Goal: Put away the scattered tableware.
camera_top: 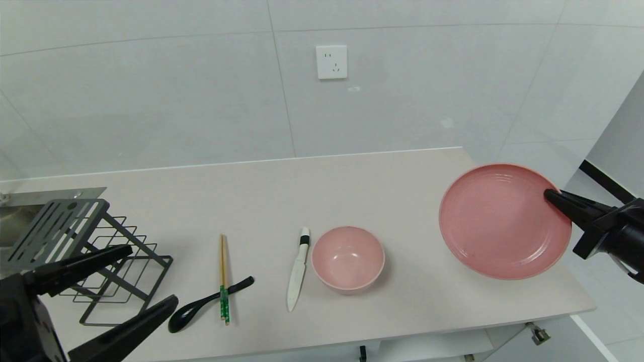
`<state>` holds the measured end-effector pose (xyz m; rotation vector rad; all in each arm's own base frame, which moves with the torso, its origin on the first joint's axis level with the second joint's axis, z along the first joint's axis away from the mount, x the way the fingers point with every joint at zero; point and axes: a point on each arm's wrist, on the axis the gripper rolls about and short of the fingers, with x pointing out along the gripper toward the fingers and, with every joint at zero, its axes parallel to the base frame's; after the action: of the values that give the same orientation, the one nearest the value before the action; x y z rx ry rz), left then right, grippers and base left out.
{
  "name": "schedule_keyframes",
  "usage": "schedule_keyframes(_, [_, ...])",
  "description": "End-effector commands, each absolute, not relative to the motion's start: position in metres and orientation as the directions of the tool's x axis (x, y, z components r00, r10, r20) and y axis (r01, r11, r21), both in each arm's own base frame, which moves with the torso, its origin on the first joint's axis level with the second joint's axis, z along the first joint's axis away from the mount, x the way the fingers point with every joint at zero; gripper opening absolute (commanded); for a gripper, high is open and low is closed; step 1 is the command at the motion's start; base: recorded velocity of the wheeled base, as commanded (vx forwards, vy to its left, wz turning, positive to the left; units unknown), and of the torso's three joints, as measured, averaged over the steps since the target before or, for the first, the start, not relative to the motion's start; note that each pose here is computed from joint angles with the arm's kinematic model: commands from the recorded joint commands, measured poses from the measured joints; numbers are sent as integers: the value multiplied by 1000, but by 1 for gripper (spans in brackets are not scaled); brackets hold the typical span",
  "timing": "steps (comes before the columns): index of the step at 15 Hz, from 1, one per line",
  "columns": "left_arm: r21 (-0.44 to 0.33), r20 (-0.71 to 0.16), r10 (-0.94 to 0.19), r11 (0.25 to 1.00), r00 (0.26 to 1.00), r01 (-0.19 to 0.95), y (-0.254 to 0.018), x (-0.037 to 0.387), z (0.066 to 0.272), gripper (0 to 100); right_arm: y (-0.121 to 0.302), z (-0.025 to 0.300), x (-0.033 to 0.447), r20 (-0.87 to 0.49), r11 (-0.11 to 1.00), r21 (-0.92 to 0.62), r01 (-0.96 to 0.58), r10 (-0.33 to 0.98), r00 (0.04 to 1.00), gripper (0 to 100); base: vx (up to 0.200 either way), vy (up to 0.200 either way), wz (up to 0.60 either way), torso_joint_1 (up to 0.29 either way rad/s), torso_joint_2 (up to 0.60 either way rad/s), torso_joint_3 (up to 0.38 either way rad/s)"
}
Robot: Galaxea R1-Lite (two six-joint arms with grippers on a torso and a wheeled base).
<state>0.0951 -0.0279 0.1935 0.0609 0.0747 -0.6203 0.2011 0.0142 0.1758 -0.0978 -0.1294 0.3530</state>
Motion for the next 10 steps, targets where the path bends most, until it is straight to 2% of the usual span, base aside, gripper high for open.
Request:
schedule_keyframes(1, [-4, -162, -587, 804, 793, 594, -32, 114, 187, 100, 14, 180, 197, 128, 933, -126, -336, 351, 928, 0, 0, 0, 0, 0, 0, 0])
schedule_keyframes(2, [-5, -163, -587, 804, 793, 594, -32, 114, 187, 100, 14, 180, 197, 128, 933, -126, -336, 351, 928, 0, 0, 0, 0, 0, 0, 0])
schedule_keyframes(5, [-58, -250, -615, 780, 747, 623, -38, 139, 177, 100, 14, 179, 194, 127, 929, -128, -349, 364, 923, 0, 0, 0, 0, 0, 0, 0])
schedule_keyframes(10, [-104, -304, -633, 764, 711, 636, -48, 170, 175, 100, 14, 180, 191, 134, 928, -132, -347, 364, 922, 0, 0, 0, 0, 0, 0, 0])
